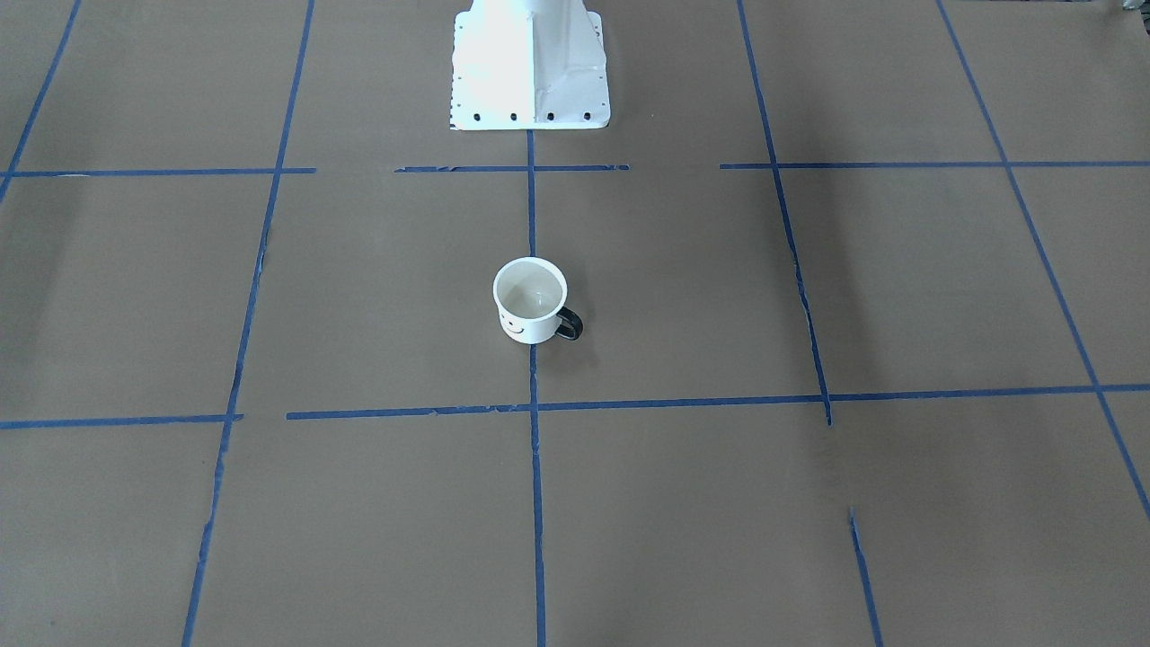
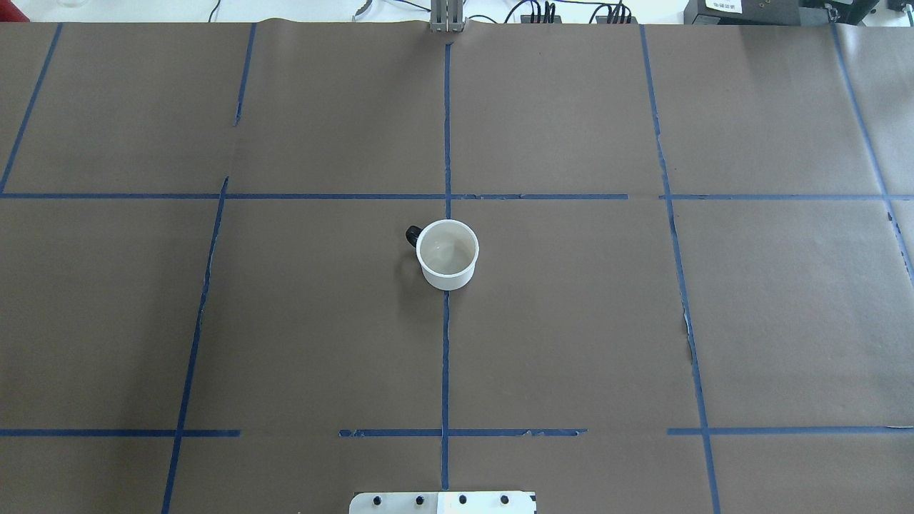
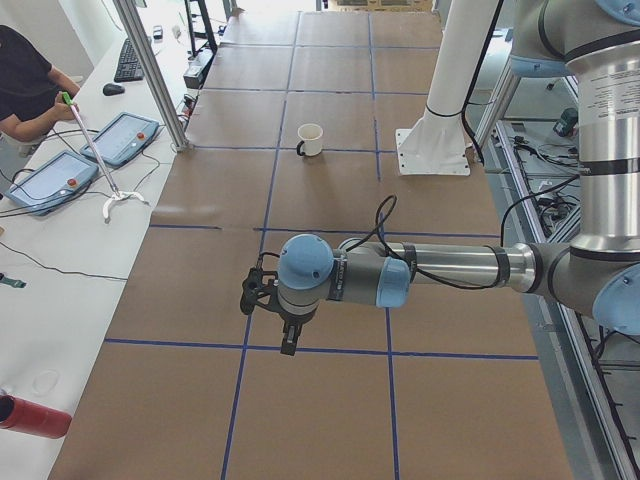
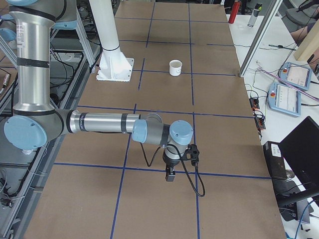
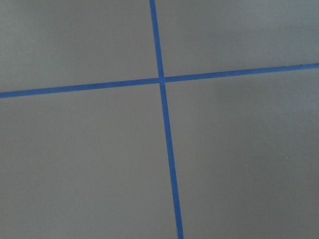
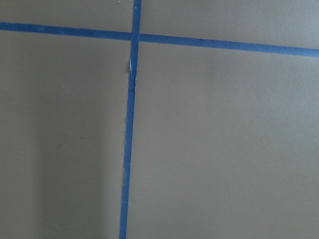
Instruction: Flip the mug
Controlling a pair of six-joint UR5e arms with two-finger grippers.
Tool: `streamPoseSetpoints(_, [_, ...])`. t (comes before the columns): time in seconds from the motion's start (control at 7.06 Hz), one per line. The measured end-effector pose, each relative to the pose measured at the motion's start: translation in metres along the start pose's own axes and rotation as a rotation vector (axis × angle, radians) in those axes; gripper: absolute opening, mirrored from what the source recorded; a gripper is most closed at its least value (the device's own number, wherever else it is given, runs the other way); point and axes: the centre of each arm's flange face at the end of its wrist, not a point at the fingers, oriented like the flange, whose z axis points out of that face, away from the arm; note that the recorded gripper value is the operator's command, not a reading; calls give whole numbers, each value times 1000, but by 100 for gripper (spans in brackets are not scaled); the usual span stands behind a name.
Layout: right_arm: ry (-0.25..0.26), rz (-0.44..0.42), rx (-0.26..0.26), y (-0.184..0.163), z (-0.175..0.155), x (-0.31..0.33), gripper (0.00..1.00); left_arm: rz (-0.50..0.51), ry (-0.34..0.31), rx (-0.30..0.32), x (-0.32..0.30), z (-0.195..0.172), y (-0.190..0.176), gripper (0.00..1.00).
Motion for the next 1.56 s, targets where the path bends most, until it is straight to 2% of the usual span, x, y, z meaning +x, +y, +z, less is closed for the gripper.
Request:
streamPoseSetpoints(0.28, [0, 0, 0, 0, 0, 0, 100, 13, -32, -2, -2, 2, -22, 100])
streamPoseSetpoints(0.85, [0, 0, 0, 0, 0, 0, 100, -31, -59, -39, -20, 16, 6, 100])
streamPoseSetpoints(0.99, [0, 0, 0, 0, 0, 0, 100, -54, -56, -68, -22, 22, 2, 100])
streamPoseSetpoints(1.27, [0, 0, 0, 0, 0, 0, 100, -105, -66, -144, -21, 27, -29, 100])
streamPoseSetpoints(1.56, [0, 0, 0, 0, 0, 0, 100, -100, -115, -158, -19, 22, -36, 100])
